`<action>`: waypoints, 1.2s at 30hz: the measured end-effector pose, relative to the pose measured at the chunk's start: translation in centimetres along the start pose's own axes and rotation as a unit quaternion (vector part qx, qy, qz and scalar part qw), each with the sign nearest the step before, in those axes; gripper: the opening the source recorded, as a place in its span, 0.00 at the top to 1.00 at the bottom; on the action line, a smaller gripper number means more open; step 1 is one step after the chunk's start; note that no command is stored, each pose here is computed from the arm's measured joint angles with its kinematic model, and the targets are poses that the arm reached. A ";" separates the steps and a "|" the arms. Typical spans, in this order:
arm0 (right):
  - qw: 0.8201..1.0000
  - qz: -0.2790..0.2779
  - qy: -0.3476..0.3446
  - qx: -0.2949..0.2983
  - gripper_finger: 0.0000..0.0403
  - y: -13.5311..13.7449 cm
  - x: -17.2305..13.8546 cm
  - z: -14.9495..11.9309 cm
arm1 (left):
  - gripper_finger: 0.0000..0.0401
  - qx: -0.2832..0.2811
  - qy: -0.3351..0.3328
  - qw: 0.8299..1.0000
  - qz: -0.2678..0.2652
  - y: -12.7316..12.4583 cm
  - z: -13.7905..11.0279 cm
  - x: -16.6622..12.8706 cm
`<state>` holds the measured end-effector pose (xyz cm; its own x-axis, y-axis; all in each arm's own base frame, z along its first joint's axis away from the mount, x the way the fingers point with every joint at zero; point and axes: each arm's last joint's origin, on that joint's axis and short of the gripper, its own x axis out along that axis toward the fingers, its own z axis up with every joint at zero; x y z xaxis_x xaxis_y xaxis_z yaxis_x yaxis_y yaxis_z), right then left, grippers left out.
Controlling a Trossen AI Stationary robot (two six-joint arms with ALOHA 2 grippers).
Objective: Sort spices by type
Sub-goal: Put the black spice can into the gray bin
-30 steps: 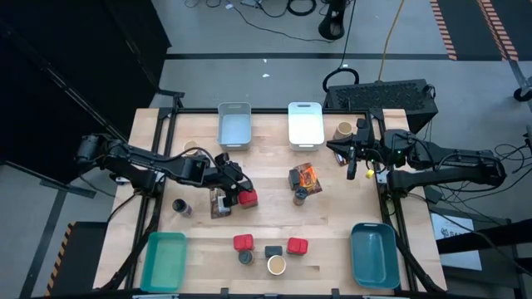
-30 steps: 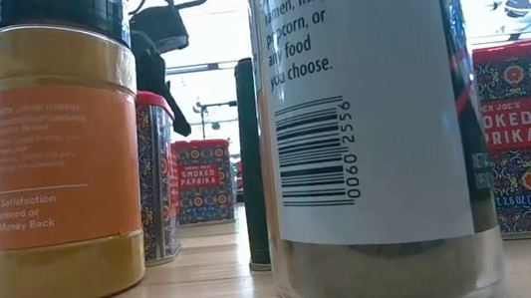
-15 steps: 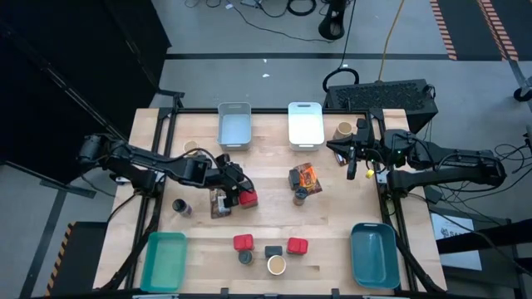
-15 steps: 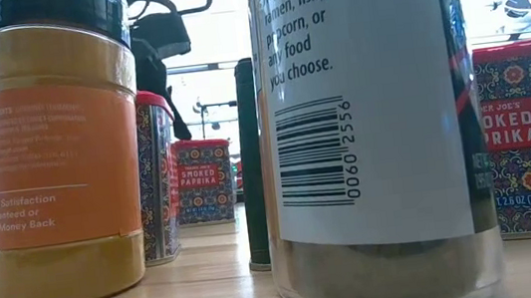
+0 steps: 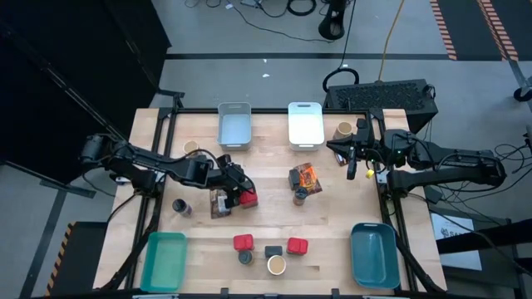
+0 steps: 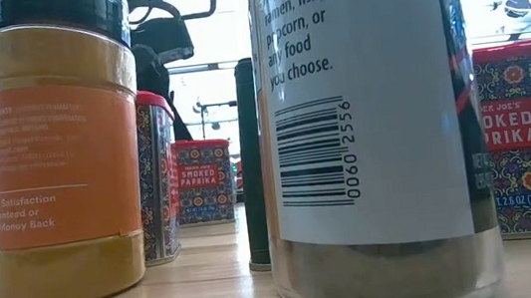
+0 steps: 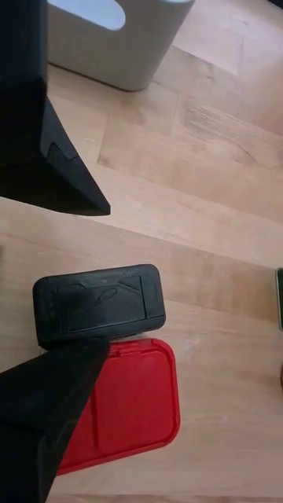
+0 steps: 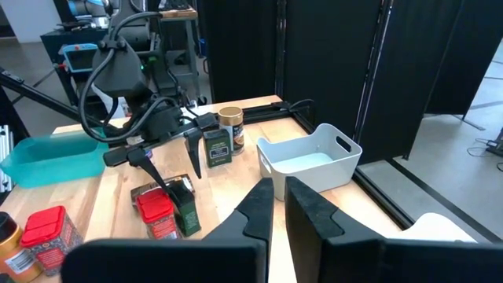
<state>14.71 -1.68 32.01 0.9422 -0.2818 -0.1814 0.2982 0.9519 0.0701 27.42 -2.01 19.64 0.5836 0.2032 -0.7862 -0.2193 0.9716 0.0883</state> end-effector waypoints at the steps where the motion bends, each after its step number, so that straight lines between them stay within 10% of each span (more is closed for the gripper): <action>1: 1.000 0.000 0.000 0.000 0.96 0.0 0.0 0.0 | 0.32 0.000 0.000 1.000 0.000 0.0 0.0 0.0; 36: 1.000 0.000 0.000 0.000 0.96 0.0 0.0 0.0 | 0.32 -0.008 -0.008 0.999 0.046 0.3 0.0 -0.1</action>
<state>14.71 -1.69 32.01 0.9421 -0.2817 -0.1818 0.2981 0.9520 0.0697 27.27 -1.73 19.77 0.5733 0.2937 -0.7649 -0.2854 0.9467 0.1497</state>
